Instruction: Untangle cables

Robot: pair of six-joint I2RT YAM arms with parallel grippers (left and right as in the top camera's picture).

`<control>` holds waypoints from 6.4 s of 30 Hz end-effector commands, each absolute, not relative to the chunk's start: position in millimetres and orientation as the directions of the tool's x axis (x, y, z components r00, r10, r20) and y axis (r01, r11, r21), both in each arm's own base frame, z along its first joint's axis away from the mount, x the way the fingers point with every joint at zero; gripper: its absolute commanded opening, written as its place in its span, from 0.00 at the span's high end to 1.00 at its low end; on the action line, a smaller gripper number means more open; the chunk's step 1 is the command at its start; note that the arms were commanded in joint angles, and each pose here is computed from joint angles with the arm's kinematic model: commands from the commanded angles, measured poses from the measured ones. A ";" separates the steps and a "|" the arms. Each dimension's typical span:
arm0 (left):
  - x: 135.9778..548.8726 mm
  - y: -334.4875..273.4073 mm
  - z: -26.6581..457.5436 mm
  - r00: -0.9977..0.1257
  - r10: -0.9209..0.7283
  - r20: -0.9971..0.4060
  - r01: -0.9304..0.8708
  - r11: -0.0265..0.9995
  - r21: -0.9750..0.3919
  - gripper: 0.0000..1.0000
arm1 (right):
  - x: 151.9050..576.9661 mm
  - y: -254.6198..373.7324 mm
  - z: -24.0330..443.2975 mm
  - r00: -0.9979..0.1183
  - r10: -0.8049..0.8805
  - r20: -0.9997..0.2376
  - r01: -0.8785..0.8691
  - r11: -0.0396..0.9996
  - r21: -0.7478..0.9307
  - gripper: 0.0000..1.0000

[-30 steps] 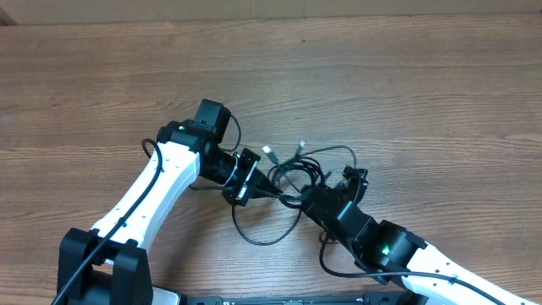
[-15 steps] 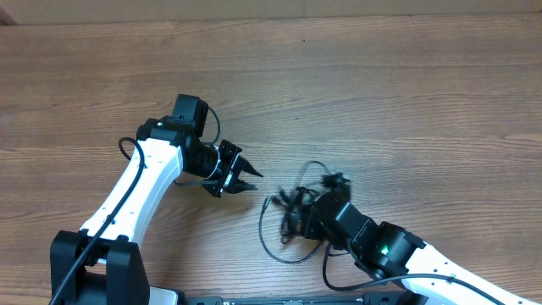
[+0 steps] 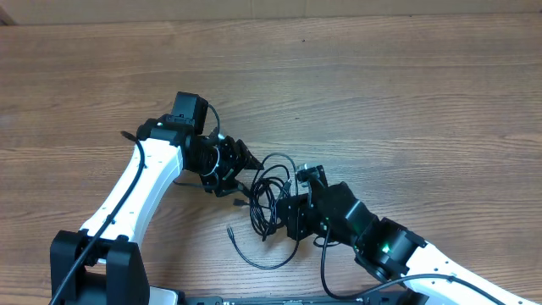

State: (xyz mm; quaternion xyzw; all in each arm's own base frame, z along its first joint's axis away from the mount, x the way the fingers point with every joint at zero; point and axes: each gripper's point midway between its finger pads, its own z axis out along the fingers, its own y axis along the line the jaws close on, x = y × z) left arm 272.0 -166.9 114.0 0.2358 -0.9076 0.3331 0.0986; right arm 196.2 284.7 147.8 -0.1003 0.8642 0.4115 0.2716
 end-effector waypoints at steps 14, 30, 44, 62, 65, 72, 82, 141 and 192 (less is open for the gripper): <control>287.3 -107.8 86.3 -0.850 -0.517 0.099 -0.522 0.802 -0.292 0.39 | 206.3 270.7 165.2 -0.889 0.056 -0.454 -0.366 0.508 0.779 0.96; 218.4 -109.5 81.1 -0.569 -0.726 0.386 -0.798 0.601 -0.045 0.26 | 217.5 255.4 151.6 -0.895 0.099 -0.436 -0.304 0.581 0.755 0.96; 225.0 -149.7 38.6 -0.510 -0.694 0.507 -0.855 0.476 -0.208 0.35 | 215.7 256.4 151.9 -0.900 0.097 -0.425 -0.298 0.573 0.763 0.96; 225.9 -154.7 41.4 -0.515 -0.676 0.528 -0.852 0.472 -0.228 0.96 | 212.3 253.8 145.6 -0.911 0.089 -0.403 -0.278 0.589 0.759 0.96; 225.5 -156.8 44.4 -0.517 -0.658 0.547 -0.850 0.469 -0.240 0.96 | 212.4 253.8 145.6 -0.911 0.089 -0.403 -0.278 0.589 0.759 0.96; 224.3 -168.1 54.8 -0.547 -0.588 0.596 -0.829 0.476 -0.293 0.96 | 222.3 244.6 138.3 -0.897 0.130 -0.422 -0.246 0.646 0.723 0.96; 251.1 -155.9 65.0 -0.630 -0.638 0.442 -0.776 0.513 -0.367 0.95 | 233.6 232.0 128.9 -0.877 0.172 -0.449 -0.204 0.712 0.671 0.96; 288.2 -148.3 101.0 -0.443 -0.833 -0.331 -0.732 0.549 -0.404 0.81 | 221.1 257.5 138.9 -0.948 0.246 -0.201 -0.033 0.552 0.833 0.86; 246.6 -159.5 102.6 -0.919 -0.395 -0.004 -0.358 0.836 -0.415 0.10 | 265.7 169.3 107.1 -0.844 0.326 -0.426 0.170 0.916 0.364 0.25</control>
